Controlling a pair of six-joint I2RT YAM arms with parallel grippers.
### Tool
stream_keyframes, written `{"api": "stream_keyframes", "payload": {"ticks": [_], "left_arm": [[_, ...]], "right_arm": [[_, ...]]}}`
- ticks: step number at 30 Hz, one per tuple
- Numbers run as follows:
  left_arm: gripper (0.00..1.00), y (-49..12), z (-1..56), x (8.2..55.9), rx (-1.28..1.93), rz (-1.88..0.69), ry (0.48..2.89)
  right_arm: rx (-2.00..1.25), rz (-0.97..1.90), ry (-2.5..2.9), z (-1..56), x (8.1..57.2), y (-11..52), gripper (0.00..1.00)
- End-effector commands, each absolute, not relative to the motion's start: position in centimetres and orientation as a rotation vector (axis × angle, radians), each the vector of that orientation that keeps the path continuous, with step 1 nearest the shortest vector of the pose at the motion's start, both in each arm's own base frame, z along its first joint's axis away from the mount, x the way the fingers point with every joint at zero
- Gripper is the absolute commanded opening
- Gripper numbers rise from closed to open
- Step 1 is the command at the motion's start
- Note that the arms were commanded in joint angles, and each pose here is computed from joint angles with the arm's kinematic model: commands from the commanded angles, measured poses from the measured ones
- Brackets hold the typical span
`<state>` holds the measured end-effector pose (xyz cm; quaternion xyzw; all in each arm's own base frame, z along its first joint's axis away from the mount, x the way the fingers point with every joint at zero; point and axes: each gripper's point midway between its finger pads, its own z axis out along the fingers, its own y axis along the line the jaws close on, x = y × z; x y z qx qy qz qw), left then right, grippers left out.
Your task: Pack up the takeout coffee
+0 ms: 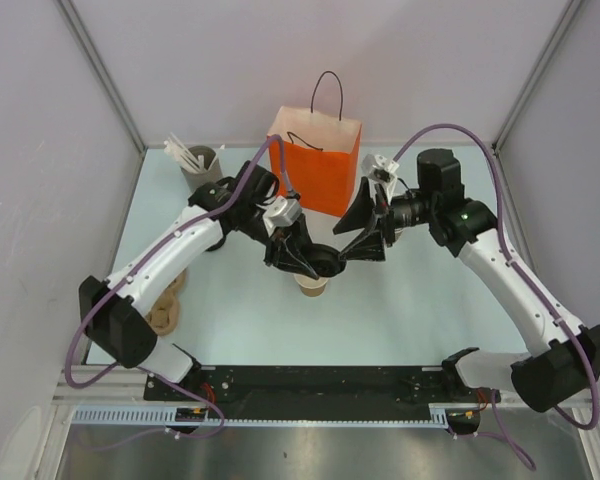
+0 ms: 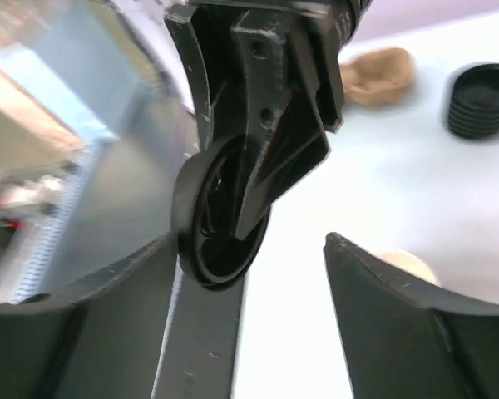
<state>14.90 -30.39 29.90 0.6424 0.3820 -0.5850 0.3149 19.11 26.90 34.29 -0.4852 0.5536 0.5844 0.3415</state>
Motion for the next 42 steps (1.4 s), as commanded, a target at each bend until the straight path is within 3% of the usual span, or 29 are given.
{"api": "stream_keyframes", "payload": {"ticks": [1, 15, 18, 25, 42], "left_arm": [[0.20, -31.4, 32.9, 15.8, 1.570, -1.553, 1.080], [0.23, -31.0, 31.0, 17.9, 1.502, -1.335, 1.270], [0.24, -31.1, 30.1, 18.2, 1.512, -1.316, 1.302], [0.24, -31.1, 29.6, 18.0, 1.534, -1.307, 1.298], [0.27, -30.4, 29.8, 17.1, 1.558, -1.279, 1.270]], "right_arm": [[-1.363, 1.154, 1.445, 33.7, 18.7, 27.8, 0.81], [-1.423, 0.881, 1.520, 33.1, 19.4, 29.2, 0.88], [-1.451, 0.857, 1.513, 33.3, 19.6, 29.8, 0.85], [-1.585, 0.832, 1.604, 32.2, 19.3, 29.7, 0.66], [-1.744, 0.865, 1.637, 31.0, 18.1, 28.1, 0.54]]}}
